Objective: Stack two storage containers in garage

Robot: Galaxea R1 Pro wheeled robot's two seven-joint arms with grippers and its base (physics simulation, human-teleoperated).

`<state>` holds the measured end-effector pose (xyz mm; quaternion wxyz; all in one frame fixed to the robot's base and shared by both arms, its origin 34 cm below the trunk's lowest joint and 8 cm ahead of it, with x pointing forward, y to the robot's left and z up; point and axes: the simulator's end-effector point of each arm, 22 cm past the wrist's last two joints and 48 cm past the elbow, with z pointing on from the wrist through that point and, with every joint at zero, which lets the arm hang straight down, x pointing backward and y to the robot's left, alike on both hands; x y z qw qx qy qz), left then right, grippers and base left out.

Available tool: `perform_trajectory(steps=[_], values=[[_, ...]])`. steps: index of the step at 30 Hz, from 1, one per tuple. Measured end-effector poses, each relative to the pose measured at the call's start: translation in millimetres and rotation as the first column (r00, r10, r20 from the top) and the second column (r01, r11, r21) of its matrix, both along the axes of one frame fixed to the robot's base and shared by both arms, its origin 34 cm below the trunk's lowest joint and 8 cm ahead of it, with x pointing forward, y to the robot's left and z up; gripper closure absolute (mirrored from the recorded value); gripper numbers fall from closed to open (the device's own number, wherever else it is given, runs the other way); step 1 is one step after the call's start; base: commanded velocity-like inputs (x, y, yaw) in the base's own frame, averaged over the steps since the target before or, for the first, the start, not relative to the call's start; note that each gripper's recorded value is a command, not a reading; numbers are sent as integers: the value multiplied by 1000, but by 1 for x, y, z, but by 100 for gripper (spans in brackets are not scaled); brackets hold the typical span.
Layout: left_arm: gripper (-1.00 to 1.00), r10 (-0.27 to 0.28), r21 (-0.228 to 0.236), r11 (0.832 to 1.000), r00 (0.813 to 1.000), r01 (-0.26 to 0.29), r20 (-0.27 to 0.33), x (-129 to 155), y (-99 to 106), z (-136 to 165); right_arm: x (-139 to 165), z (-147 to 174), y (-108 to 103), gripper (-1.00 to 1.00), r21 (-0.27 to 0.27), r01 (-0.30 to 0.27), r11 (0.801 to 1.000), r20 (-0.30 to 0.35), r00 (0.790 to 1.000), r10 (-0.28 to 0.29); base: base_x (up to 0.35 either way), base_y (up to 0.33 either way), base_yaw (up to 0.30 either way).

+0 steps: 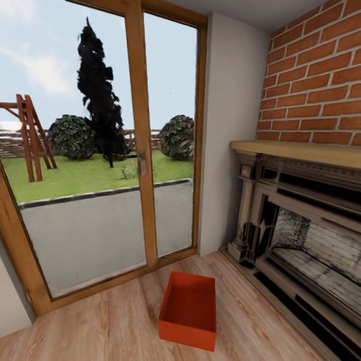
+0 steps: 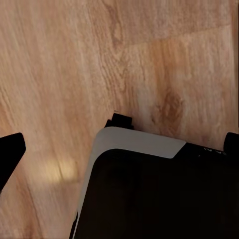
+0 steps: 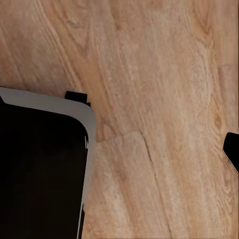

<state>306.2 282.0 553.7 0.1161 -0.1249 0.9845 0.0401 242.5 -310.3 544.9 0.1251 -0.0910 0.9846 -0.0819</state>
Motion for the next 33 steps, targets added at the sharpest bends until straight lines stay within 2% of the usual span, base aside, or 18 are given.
perform_trajectory(steps=[6,19,33], values=[[-100,0,1,1000,1000,0,4,1,0,0,0,0,1,-100,1,1,1000,-2,1000,-1,322,0,-31],[-100,-1,3,1000,1000,1,8,2,1,0,-1,0,2,-100,2,1,1000,-4,1000,-1,260,0,-187],[-100,-3,2,1000,1000,3,8,2,0,0,0,0,0,-100,-1,0,1000,-2,1000,0,85,0,-5]])
